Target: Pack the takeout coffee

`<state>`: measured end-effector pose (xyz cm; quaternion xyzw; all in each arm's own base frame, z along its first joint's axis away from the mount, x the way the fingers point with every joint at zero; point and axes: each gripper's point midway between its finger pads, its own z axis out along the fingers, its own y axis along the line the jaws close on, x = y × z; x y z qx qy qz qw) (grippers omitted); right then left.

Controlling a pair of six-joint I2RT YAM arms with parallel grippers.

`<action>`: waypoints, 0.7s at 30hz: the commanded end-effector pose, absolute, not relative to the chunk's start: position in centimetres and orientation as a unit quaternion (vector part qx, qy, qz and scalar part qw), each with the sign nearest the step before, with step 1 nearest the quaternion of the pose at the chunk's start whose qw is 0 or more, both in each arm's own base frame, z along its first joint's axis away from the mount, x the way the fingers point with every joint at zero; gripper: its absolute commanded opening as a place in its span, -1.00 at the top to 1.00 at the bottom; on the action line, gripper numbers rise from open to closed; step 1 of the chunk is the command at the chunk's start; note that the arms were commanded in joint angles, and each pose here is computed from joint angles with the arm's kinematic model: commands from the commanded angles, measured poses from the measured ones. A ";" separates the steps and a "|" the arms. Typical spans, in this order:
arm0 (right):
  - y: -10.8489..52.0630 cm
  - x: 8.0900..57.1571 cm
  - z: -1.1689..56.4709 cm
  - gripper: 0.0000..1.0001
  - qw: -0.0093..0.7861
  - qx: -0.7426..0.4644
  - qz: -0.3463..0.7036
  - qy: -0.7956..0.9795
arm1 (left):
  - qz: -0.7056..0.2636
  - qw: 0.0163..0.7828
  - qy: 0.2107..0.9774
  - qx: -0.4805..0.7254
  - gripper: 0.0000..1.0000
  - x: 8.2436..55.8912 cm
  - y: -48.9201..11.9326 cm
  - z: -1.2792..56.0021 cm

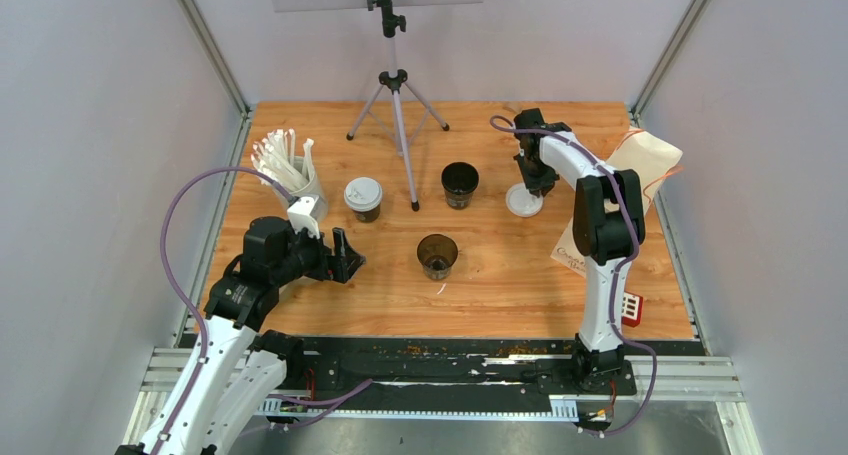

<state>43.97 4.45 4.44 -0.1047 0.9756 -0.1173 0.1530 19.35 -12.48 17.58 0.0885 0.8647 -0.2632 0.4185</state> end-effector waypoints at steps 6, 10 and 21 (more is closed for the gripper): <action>3.8 45.4 6.2 1.00 0.183 -0.099 -0.136 0.969 | -0.262 0.428 0.861 0.090 -1.00 19.7 -12.4 18.0; 4.1 45.3 7.4 1.00 0.191 -0.099 -0.133 0.968 | -0.262 0.428 0.860 0.090 -1.00 19.7 -12.5 18.0; 4.9 45.2 10.0 1.00 0.202 -0.100 -0.120 0.967 | -0.264 0.431 0.858 0.091 -1.00 19.6 -12.5 18.2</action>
